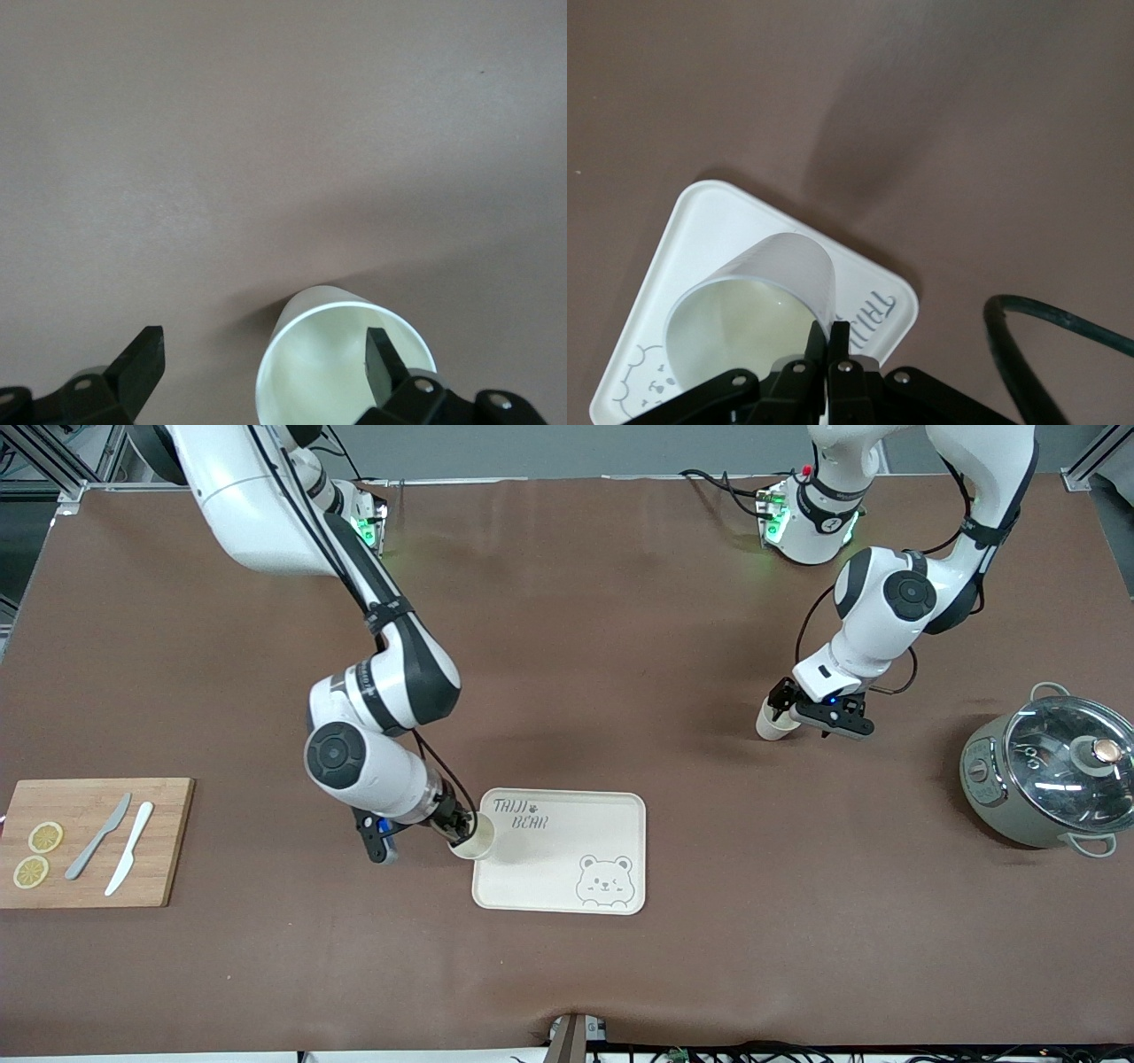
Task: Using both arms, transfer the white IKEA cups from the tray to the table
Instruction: 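Lift the cup with the right gripper while the left gripper releases, then lower the held cup onto the table beside the cutting board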
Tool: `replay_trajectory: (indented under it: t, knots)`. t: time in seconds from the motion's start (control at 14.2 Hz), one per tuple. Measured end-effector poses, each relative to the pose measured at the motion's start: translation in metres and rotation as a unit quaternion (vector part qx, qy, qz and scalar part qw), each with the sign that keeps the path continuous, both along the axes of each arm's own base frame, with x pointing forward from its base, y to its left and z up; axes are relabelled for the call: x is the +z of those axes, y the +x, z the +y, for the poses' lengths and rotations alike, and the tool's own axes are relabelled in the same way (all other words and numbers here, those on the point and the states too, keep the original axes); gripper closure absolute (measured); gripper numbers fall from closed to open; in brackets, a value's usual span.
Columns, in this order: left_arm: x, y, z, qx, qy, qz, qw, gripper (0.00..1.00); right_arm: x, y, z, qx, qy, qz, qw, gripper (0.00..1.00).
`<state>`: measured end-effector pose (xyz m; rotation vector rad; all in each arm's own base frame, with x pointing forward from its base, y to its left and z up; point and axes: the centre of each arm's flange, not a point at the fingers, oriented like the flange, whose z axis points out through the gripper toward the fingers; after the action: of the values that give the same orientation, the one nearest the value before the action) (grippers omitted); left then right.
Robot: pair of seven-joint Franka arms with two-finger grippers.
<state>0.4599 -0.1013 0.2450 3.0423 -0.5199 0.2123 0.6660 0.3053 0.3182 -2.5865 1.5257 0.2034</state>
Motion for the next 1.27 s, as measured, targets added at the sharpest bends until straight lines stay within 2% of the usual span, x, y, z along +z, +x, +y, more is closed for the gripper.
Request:
replay_trajectory:
  t: [0.21,0.42,0.7,0.98,1.27]
  knots:
    - [0.029,0.019,0.001,0.002,0.018,0.022,1.000,0.00,0.012,0.002,-0.045,0.063,-0.005,0.027,0.998,0.98]
    - [0.070,0.040,0.000,0.012,0.026,0.036,0.999,0.00,0.012,-0.001,-0.103,0.126,0.001,0.034,0.991,0.98]
    - [0.129,0.071,-0.004,0.026,0.018,0.055,0.998,0.00,-0.007,-0.017,-0.175,0.197,0.014,0.051,0.979,0.98]
    - [0.185,0.093,-0.007,0.045,0.013,0.050,0.998,0.00,-0.018,-0.031,-0.219,0.266,0.007,0.057,0.962,0.98]
    - [0.216,0.103,-0.008,0.066,0.008,0.041,0.997,0.00,-0.022,-0.036,-0.289,0.320,0.005,0.051,0.946,0.98]
